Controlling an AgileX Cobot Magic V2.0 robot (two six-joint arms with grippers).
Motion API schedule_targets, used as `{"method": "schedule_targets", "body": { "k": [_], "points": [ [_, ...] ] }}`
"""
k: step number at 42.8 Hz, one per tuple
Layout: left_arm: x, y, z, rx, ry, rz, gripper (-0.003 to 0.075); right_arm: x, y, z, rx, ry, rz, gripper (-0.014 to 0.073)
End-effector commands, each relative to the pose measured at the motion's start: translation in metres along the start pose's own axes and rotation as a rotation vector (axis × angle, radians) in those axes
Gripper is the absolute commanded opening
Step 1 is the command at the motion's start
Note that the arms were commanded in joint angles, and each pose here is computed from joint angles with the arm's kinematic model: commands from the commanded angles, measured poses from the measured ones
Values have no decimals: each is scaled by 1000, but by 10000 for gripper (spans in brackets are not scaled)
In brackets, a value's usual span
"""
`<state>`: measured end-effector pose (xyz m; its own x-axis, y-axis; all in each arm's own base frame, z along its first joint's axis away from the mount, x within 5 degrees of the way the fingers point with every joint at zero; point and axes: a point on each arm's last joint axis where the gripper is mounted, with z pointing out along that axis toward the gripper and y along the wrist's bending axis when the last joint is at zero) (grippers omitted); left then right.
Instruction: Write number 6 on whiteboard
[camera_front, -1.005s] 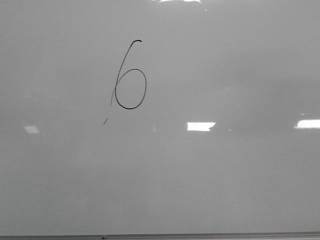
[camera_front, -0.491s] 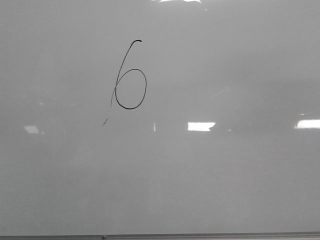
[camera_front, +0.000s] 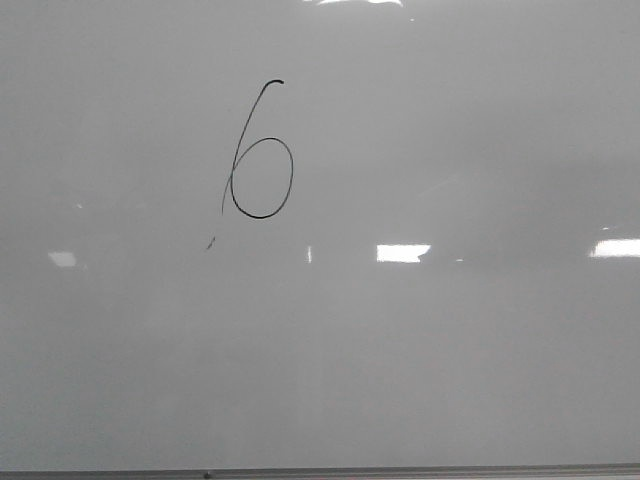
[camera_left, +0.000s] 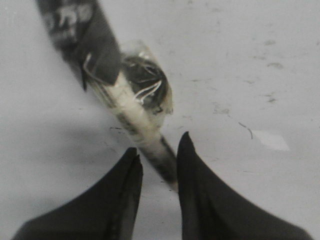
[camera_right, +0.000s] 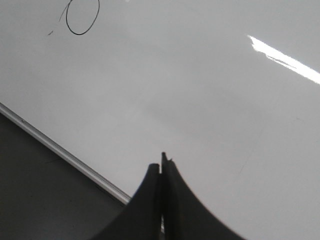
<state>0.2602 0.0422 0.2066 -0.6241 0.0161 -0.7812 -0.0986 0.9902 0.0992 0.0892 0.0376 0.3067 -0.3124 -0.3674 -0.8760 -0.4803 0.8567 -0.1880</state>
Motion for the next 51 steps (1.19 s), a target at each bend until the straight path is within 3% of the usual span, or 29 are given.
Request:
{"method": "schedule_targets", "body": {
  "k": [1,17,23,31,42,51],
  "points": [
    [-20,3,-7,-38,-116,-2,247,-13,-5,-4,39,-92,6,-61],
    [-23,5,-18,-37,-135,-7,362,-13,-5,-4,39,-92,6,-61],
    [-34,6,-47,-29,-205,19,368,-14,-5,-4,39,-96,8,-61],
    [-43,5,-103,-22,-338,85,360,-17,-7,-4,54,-136,133,-61],
    [-19,-1,-171,-2,-479,100,126,-1,-5,-6,85,-265,283,-61],
    [26,-9,-206,10,-576,113,-20,24,3,-23,98,-368,280,-61]
  ]
}}
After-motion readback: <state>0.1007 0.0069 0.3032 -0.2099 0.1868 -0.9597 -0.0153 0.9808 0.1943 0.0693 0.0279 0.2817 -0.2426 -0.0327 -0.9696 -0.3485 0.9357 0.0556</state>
